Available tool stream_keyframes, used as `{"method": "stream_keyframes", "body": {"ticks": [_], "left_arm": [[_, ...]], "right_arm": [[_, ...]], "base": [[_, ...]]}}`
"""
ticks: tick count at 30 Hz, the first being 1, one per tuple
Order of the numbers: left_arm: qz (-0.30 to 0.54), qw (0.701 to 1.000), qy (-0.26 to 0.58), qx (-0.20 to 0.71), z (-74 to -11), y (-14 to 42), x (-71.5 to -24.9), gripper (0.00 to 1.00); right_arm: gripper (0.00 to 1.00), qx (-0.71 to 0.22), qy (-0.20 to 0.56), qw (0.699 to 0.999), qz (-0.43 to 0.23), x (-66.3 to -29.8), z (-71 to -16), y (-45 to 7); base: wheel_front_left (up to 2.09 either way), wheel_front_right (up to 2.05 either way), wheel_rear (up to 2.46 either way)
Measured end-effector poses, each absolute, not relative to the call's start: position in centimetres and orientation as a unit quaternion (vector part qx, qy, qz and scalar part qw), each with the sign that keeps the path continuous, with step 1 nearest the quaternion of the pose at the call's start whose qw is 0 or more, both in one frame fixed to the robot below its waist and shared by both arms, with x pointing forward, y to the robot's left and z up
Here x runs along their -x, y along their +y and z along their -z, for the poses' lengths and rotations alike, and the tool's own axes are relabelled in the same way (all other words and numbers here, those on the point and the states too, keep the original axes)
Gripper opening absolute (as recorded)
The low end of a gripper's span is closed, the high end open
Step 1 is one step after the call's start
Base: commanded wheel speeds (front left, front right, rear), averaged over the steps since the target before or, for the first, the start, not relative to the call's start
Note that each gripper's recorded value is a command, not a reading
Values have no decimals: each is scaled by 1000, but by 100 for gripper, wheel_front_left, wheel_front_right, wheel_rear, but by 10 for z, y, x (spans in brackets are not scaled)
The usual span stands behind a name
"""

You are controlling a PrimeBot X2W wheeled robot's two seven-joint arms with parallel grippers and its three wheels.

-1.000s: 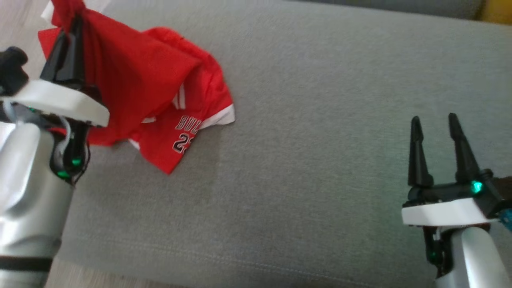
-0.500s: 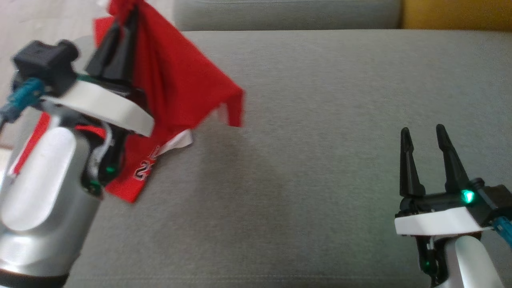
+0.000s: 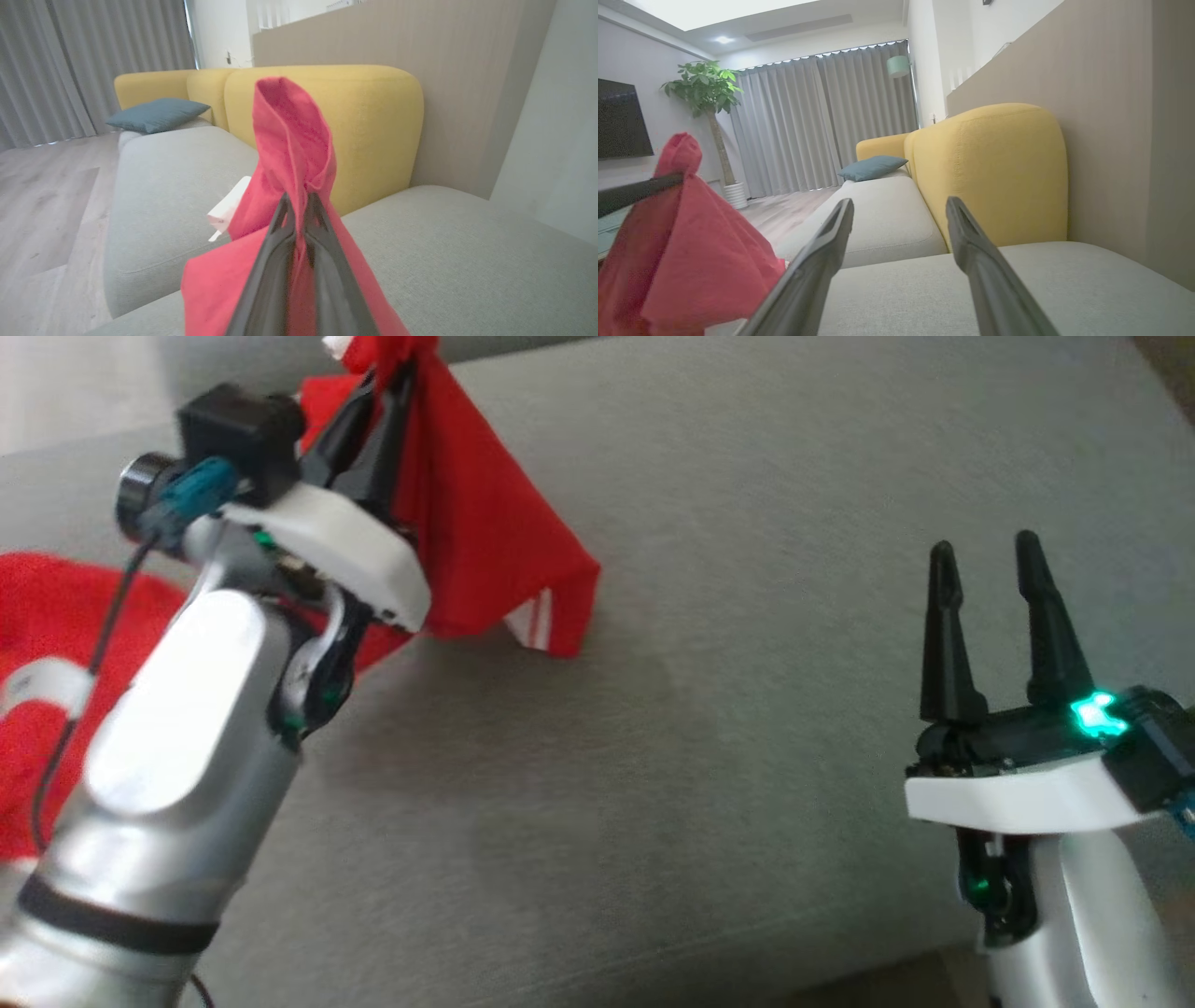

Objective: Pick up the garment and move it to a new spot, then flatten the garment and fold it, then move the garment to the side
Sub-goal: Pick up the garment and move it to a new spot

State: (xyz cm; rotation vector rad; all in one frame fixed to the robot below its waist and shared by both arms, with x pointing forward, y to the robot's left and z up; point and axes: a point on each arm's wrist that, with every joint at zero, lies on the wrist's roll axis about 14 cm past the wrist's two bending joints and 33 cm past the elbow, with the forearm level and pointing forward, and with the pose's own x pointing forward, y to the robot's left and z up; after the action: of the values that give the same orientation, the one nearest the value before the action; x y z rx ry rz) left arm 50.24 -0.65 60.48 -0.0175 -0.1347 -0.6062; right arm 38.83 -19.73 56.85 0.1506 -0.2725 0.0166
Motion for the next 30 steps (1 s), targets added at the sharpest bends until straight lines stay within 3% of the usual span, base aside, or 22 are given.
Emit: {"method": "stream_keyframes", "body": {"ticks": [8, 10, 11, 14, 17, 24, 30], "left_arm": [[354, 934, -50, 7, -579, -88, -516, 0], [380, 924, -42, 21, -571, -118, -507, 85], [397, 917, -36, 29, -566, -133, -498, 100], [466, 882, -4, 64, -548, -181, -457, 100], [474, 877, 5, 77, -536, -181, -443, 100], [411, 905, -23, 104, -547, -137, -460, 100], [308, 946, -74, 68, -570, -53, -492, 100]], "right_arm": [[100, -74, -123, 989, 40, -370, -561, -227], [100, -70, -121, 989, 56, -365, -561, -236], [100, -67, -120, 988, 63, -362, -560, -241], [100, -59, -116, 988, 89, -356, -558, -257], [100, -58, -119, 987, 94, -357, -559, -261], [100, -57, -118, 989, 65, -372, -556, -244], [100, -59, -119, 991, 26, -388, -556, -220]], "base": [[0, 0, 0], [0, 0, 0], [0, 0, 0], [0, 0, 0], [0, 0, 0], [0, 0, 0], [0, 0, 0]]}}
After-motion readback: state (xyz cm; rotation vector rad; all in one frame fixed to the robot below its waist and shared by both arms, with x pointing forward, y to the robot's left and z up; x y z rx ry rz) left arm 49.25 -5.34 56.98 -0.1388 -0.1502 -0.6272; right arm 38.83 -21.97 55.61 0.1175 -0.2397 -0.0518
